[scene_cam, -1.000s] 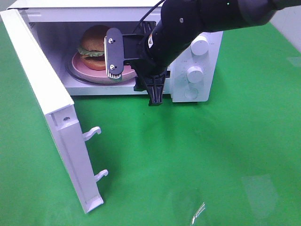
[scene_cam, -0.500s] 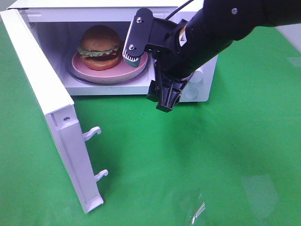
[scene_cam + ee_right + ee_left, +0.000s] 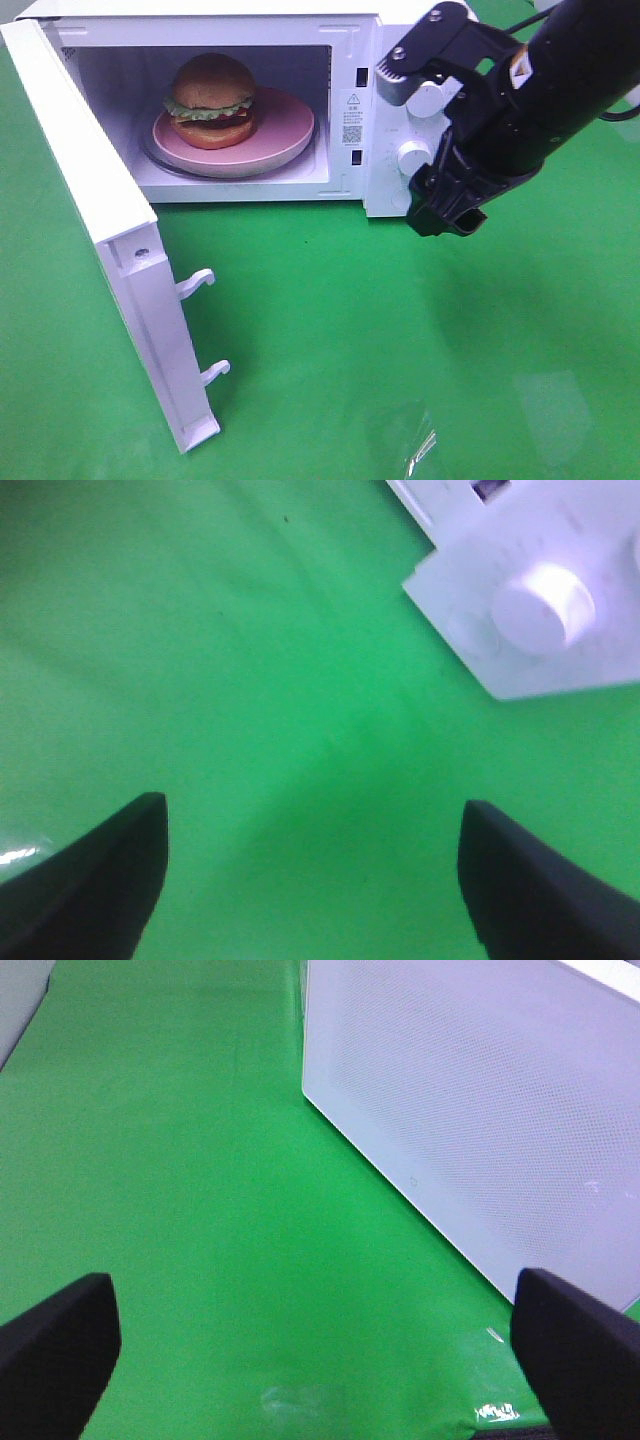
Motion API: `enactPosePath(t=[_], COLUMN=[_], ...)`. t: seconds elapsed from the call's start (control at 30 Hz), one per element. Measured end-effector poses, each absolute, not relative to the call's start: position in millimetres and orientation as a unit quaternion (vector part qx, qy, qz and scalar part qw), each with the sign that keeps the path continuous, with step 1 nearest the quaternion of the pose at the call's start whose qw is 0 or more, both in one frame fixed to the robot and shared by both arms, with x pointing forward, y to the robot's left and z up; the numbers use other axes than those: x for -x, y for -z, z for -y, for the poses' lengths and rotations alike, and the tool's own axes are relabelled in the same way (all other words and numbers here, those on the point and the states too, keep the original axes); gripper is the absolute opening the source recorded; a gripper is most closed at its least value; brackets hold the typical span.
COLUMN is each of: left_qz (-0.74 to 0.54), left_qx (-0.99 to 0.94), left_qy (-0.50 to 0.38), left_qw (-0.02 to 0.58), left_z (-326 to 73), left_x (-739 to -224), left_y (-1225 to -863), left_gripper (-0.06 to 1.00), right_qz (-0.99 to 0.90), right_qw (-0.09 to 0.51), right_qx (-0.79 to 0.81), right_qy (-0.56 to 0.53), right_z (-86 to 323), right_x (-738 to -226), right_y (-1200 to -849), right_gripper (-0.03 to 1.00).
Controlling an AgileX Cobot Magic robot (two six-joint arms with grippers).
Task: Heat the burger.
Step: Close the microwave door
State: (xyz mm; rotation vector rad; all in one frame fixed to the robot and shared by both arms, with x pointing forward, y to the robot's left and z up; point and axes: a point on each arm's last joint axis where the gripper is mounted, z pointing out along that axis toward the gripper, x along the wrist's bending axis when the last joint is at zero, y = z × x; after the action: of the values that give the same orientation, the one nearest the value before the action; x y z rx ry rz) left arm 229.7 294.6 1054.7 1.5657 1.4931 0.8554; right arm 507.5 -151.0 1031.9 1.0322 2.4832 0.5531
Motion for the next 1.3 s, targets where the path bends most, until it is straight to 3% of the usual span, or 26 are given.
enactPosePath(t=[0.37,1.3], left_qz=[-0.589,-0.589], left_qx=[-0.618,-0.618], left_qy=[-0.338,-0.338], left_qw=[0.396,0.396], left_z=[-294.6,-294.6], left_x=[-229.7,-229.7], left_y=[-1054.7,-1054.7], left_gripper=[0.98,0.98], right_qz=[-0.778,-0.726], right_qw=[0.164,0.212], right_qx=[-0.583,-0.606], right_qy=[-0.169,-0.247], right_z=[233.0,277.2], right_x=[-468.5,-335.8], right_y=[-1047.5,-1062.9], right_gripper=[0.77,0.77])
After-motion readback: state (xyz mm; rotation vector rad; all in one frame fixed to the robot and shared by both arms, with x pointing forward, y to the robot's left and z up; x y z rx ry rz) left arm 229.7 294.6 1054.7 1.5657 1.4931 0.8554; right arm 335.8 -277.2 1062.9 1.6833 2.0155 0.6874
